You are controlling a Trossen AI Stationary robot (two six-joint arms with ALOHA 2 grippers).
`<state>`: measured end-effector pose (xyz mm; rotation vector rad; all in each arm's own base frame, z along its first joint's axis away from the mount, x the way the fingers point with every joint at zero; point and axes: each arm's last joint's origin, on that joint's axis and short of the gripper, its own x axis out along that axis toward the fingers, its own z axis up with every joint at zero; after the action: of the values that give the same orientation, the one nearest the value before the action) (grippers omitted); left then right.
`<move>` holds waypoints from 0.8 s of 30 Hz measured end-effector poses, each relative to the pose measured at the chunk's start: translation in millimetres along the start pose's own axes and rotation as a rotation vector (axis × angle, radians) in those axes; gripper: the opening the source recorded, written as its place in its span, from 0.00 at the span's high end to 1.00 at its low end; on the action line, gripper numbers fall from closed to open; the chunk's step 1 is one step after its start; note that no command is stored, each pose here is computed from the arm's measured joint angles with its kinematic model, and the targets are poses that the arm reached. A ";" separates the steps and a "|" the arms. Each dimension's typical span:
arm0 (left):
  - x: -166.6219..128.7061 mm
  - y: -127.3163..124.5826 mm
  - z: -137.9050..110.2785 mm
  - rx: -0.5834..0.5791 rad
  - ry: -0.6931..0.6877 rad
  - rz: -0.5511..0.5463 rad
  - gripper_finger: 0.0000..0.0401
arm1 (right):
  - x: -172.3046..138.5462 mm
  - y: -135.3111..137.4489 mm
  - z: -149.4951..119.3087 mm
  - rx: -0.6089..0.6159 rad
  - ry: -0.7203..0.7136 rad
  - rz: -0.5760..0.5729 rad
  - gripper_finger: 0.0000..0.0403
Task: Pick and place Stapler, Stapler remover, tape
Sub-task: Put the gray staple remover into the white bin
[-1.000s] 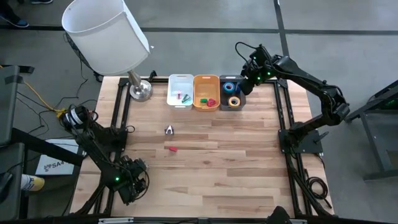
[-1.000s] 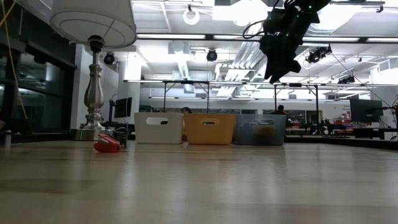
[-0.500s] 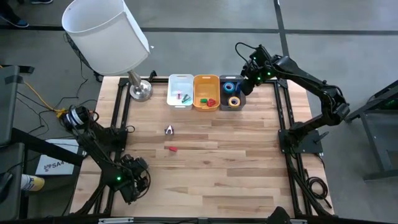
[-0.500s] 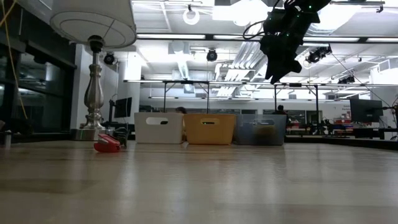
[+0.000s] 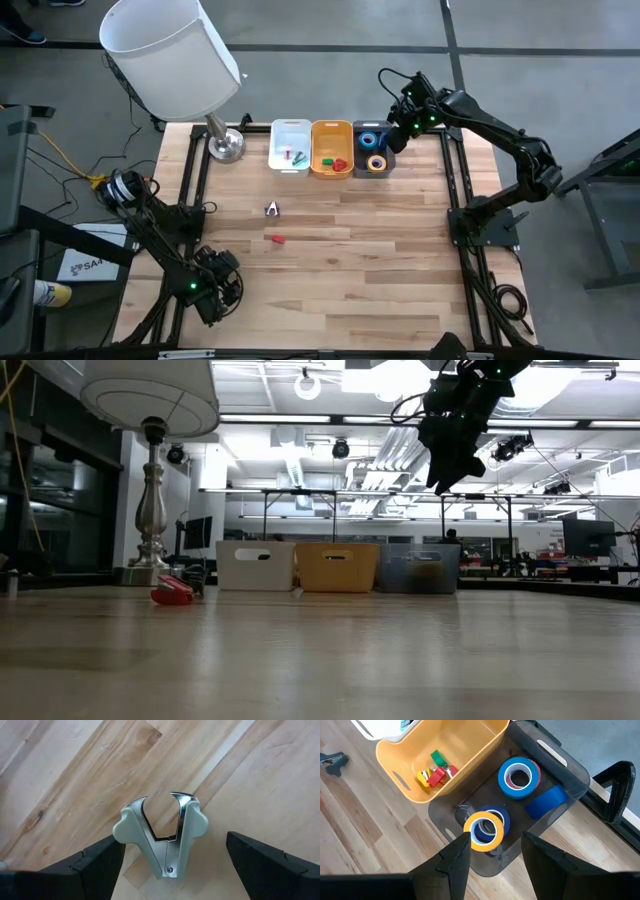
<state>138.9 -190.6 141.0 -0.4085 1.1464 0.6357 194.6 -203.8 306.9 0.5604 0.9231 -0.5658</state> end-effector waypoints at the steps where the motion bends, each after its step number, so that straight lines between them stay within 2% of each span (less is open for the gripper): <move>1: 0.0 0.0 0.1 -0.001 -0.002 0.000 0.15 | 0.0 0.0 0.0 0.000 0.000 0.000 0.59; 5: 0.0 -0.2 0.0 -0.007 -0.002 -0.002 0.22 | 0.0 0.0 -0.4 0.001 0.004 0.000 0.59; 12: 0.0 -0.4 -0.5 -0.021 0.017 -0.002 0.38 | 0.0 0.0 -0.4 0.001 0.004 0.000 0.59; 24: 1.0 -1.2 2.2 -0.037 0.022 -0.003 0.74 | 0.0 0.2 -0.4 -0.006 0.005 0.004 0.59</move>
<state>141.5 -189.9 140.9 -0.4490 1.1563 0.6521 194.5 -203.3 306.7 0.5586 0.9275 -0.5582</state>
